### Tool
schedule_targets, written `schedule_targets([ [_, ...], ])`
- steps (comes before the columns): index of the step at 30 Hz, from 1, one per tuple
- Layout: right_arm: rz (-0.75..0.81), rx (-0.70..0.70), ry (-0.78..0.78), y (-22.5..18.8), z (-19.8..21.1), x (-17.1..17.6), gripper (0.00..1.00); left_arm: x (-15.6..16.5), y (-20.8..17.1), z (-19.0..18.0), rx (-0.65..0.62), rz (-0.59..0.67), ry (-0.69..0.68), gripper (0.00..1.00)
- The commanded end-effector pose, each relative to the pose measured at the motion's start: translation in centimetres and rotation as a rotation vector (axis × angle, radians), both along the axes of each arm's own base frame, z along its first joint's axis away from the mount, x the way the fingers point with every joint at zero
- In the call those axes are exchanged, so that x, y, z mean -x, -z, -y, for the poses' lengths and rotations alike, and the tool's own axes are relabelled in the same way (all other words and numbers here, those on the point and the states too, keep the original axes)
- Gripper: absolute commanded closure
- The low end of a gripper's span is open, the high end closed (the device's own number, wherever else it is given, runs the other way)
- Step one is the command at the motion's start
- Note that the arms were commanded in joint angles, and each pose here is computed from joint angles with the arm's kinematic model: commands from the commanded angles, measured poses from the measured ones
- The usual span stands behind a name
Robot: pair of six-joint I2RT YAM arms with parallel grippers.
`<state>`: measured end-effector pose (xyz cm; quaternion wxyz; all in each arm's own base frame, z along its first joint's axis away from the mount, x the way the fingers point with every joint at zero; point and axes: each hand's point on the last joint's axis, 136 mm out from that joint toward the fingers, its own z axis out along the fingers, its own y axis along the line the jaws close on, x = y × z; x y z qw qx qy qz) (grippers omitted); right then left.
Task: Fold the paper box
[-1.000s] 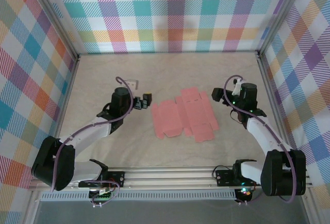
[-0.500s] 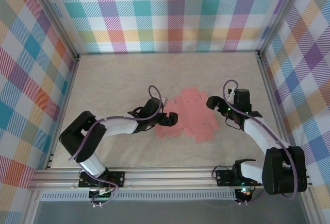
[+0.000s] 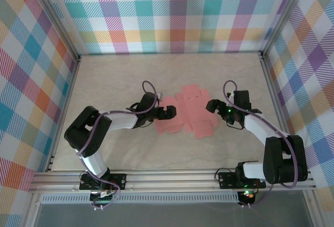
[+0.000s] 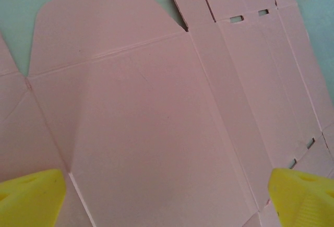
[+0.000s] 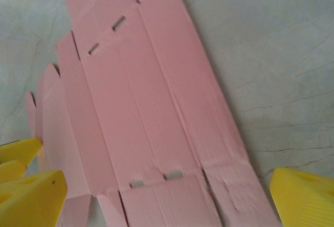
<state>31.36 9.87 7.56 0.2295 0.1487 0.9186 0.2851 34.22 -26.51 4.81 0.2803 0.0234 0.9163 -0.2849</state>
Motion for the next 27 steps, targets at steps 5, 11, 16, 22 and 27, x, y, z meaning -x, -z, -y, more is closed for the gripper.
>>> schedule_targets([
  [5,-0.014,-0.144,-0.119,-0.6,-3.3,-0.6,0.02,2.5,3.0,-4.7,-0.090,-0.128,-0.054,0.00],
  [11,-0.004,-0.158,-0.170,-0.6,-4.0,-1.4,0.04,1.7,0.1,-3.7,-0.048,-0.053,-0.023,0.00],
  [16,-0.006,-0.140,-0.182,-0.2,-4.0,-2.3,0.03,0.8,-4.5,-1.0,0.004,0.001,0.028,0.01],
  [22,-0.005,-0.144,-0.169,0.0,-4.0,-3.3,0.02,0.5,-3.8,2.5,0.055,-0.093,0.070,0.42],
  [27,-0.014,-0.141,-0.162,0.4,-4.0,-3.9,0.01,0.1,-0.8,2.7,0.010,-0.146,0.061,0.57],
])
